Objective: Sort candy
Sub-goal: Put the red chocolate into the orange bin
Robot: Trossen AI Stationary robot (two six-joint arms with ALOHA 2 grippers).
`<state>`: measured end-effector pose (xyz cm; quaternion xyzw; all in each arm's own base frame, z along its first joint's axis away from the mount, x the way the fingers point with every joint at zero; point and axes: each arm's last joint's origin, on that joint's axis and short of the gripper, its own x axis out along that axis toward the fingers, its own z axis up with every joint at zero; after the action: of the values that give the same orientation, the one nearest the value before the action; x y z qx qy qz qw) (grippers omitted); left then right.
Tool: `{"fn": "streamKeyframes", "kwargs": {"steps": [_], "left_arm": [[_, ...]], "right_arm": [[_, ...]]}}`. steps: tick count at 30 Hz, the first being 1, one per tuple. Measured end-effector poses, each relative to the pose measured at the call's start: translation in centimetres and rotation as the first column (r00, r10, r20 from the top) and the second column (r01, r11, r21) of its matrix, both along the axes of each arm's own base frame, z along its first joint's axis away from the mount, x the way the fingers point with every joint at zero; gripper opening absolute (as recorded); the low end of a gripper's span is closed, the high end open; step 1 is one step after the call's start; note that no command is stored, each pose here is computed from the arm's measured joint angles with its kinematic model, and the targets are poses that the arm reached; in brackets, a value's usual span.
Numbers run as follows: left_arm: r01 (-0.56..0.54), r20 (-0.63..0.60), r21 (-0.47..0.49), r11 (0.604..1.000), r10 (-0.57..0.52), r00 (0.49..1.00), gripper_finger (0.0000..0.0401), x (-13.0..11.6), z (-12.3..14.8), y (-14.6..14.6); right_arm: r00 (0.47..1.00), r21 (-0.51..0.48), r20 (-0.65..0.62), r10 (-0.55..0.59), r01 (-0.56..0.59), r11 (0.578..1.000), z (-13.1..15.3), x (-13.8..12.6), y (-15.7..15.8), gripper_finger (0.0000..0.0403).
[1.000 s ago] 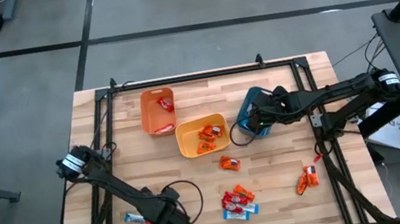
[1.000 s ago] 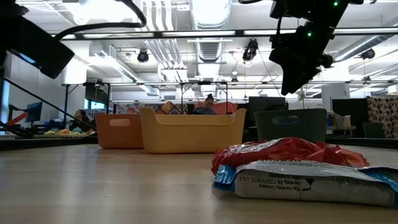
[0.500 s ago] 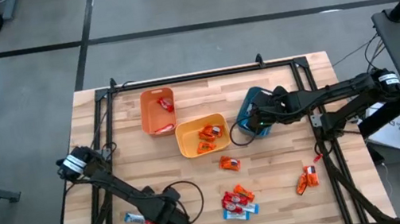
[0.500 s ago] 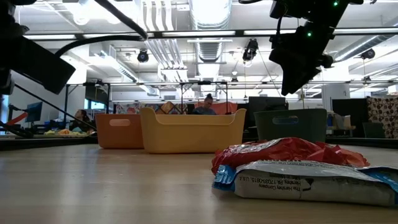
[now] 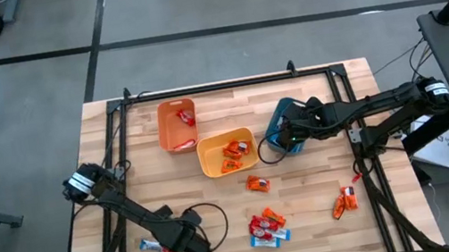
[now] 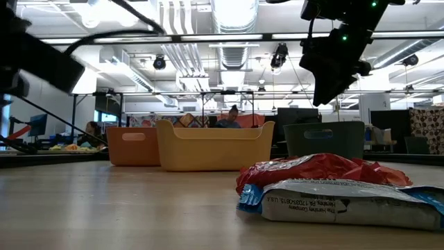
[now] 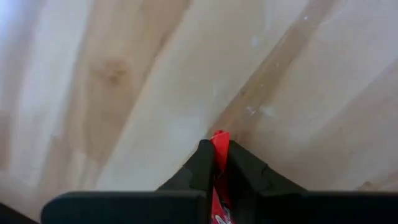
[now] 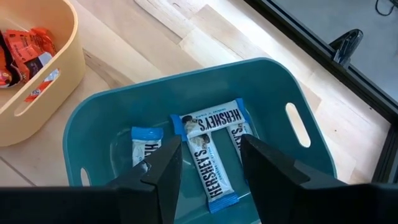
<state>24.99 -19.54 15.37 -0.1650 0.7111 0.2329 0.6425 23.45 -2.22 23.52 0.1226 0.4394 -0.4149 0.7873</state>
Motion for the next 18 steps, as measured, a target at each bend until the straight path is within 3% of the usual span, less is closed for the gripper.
{"fn": "streamKeyframes", "kwargs": {"steps": [5, 10, 18], "left_arm": [[0.117, 0.088, 0.058, 0.991, -0.122, 0.989, 0.0003, -0.1, 2.1, 0.7], [0.245, 0.24, 0.161, 0.956, -0.279, 0.93, 0.0003, 0.1, 5.3, 2.2], [0.204, 0.426, 0.419, 0.885, -0.39, 0.816, 0.0002, -0.3, 11.3, 6.9]], "right_arm": [[1.0, 0.0, 0.005, 0.0, 0.0, 1.0, 0.0, 0.0, 0.0, 0.0155], [1.0, 0.0, 0.007, 0.0, 0.0, 1.0, 0.0, 0.1, 0.0, 0.0153], [1.0, 0.0, 0.009, 0.0, 0.0, 1.0, 0.0, 0.1, 0.0, 0.0155]]}}
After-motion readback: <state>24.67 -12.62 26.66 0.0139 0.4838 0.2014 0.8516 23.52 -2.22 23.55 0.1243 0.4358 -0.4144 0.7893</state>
